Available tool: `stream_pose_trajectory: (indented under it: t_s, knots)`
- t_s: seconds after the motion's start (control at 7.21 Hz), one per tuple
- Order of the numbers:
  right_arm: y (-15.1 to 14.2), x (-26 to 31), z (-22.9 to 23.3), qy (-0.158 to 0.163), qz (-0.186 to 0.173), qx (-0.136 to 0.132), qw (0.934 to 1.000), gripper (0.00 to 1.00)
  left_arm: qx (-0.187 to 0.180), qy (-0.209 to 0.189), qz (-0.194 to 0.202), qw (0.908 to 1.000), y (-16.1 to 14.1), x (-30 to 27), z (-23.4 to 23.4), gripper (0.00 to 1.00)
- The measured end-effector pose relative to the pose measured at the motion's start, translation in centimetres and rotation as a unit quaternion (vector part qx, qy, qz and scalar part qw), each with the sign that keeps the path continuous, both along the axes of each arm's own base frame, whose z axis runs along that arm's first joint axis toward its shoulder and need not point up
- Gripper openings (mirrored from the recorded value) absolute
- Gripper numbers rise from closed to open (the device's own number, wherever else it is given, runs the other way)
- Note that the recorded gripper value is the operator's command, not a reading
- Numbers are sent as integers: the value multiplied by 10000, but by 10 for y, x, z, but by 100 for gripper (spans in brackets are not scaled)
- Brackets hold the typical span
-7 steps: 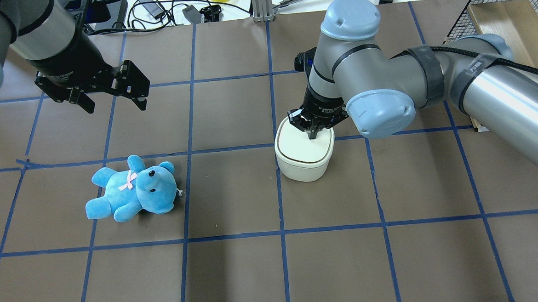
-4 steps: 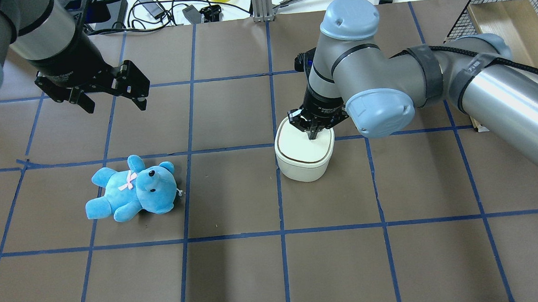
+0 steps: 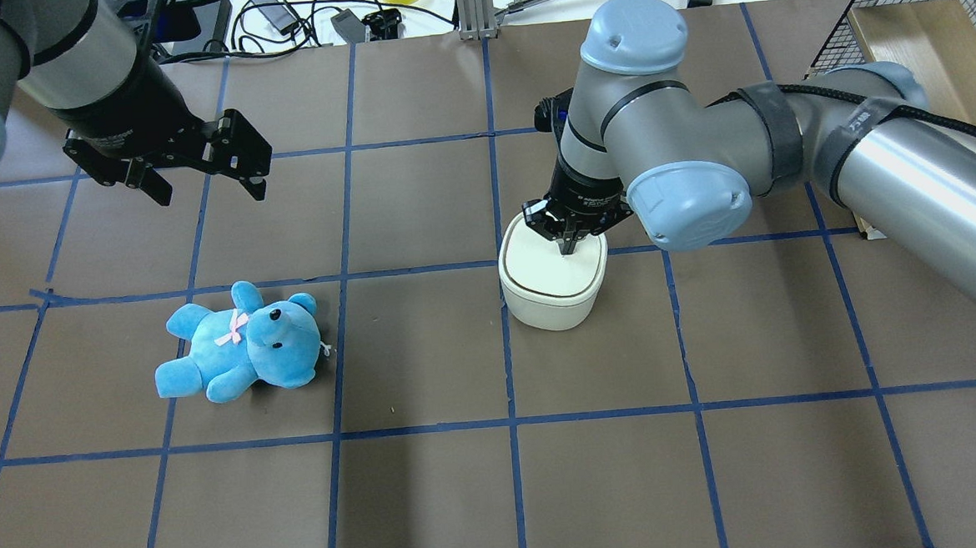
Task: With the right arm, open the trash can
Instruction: 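Press the right gripper down on the lid's edge farthest from the robot, then lift the right gripper so the lid flips open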
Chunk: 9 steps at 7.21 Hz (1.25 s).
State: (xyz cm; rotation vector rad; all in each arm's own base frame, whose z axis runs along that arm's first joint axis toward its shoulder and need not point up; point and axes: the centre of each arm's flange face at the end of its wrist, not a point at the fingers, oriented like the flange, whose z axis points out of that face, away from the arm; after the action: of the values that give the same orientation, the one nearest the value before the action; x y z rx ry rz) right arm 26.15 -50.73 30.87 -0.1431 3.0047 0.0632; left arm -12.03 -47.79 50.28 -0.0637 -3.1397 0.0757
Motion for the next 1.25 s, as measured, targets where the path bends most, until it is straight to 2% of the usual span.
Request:
stream_pose_trajectory:
  t_s: [0.42,0.83,0.97,1.11,1.25]
  knots:
    - [0,-1,9,77,-107,141,9998,0,0,0,0,10000,0,0,0,100]
    - [-2,-2,94,247,-254,664,9972,0,0,0,0,10000,0,0,0,100]
    - [-3,-4,122,321,-268,753,9963,0,0,0,0,10000,0,0,0,100]
    - [-5,-9,146,464,-244,744,9958,12,0,0,0,10000,0,0,0,100]
    - [-5,-16,165,630,-121,671,9957,41,0,0,0,10000,0,0,0,100]
